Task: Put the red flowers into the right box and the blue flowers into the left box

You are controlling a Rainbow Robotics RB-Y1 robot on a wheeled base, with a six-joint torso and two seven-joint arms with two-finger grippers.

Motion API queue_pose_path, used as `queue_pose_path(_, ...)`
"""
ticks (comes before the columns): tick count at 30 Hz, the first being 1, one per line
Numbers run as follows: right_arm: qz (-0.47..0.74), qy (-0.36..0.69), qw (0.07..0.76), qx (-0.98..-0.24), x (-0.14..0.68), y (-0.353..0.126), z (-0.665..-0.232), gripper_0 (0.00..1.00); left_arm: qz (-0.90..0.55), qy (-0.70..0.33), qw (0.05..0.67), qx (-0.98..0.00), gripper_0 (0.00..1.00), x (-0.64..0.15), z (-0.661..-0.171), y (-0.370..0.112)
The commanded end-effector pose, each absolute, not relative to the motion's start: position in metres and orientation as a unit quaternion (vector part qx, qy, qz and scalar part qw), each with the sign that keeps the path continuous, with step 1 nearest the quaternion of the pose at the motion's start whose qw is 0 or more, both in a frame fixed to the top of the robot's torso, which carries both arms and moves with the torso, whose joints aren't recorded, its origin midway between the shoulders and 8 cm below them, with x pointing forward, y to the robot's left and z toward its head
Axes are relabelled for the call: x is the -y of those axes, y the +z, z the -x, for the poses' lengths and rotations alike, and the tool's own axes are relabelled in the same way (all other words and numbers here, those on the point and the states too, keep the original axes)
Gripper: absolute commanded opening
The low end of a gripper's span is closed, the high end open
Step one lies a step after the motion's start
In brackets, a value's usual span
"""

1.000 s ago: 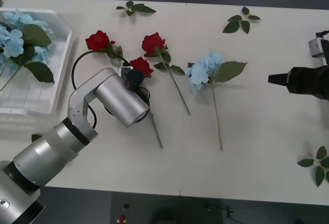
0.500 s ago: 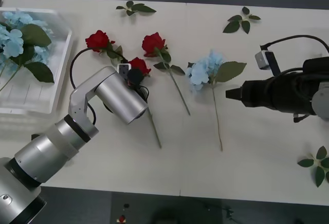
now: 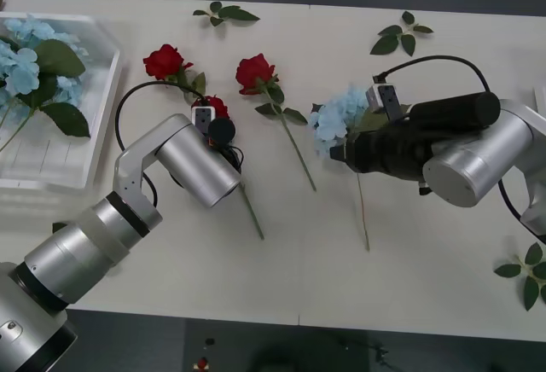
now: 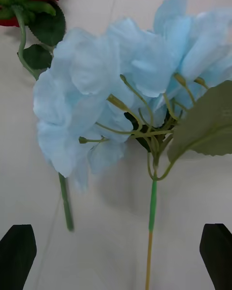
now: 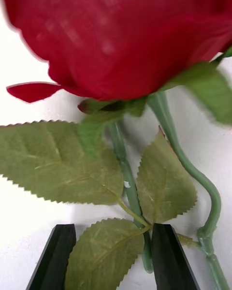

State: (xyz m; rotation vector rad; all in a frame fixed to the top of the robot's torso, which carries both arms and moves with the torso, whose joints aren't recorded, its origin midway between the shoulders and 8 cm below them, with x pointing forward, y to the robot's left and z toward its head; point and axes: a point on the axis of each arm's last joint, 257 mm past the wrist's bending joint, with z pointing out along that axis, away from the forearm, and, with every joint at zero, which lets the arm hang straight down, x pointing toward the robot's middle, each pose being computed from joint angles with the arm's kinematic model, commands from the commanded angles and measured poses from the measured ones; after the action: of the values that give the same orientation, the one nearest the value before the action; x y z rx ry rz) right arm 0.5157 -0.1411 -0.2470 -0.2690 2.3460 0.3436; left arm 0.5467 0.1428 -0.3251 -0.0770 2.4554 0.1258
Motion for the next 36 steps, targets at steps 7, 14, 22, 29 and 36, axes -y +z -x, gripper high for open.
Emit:
queue_pose_path(7, 0.085, 0.117, 0.380, -0.913, 0.128, -0.247, -0.552, 1.00, -0.003, 0.056, 0.357, -0.932, 0.14, -0.134, -0.559, -0.311)
queue_pose_path(14, 0.079, 0.079, 0.378, -0.919, 0.141, -0.259, -0.570, 1.00, -0.012, 0.063, 0.367, -0.928, 0.00, -0.138, -0.561, -0.313)
queue_pose_path(22, 0.079, 0.055, 0.367, -0.925, 0.151, -0.272, -0.575, 1.00, -0.043, 0.067, 0.395, -0.915, 0.00, -0.173, -0.552, -0.317)
queue_pose_path(29, 0.075, 0.040, 0.355, -0.931, 0.152, -0.277, -0.577, 1.00, -0.083, 0.071, 0.407, -0.907, 0.00, -0.208, -0.518, -0.321)
queue_pose_path(36, 0.074, 0.038, 0.352, -0.932, 0.151, -0.278, -0.577, 0.78, -0.105, 0.064, 0.410, -0.904, 0.00, -0.229, -0.484, -0.331)
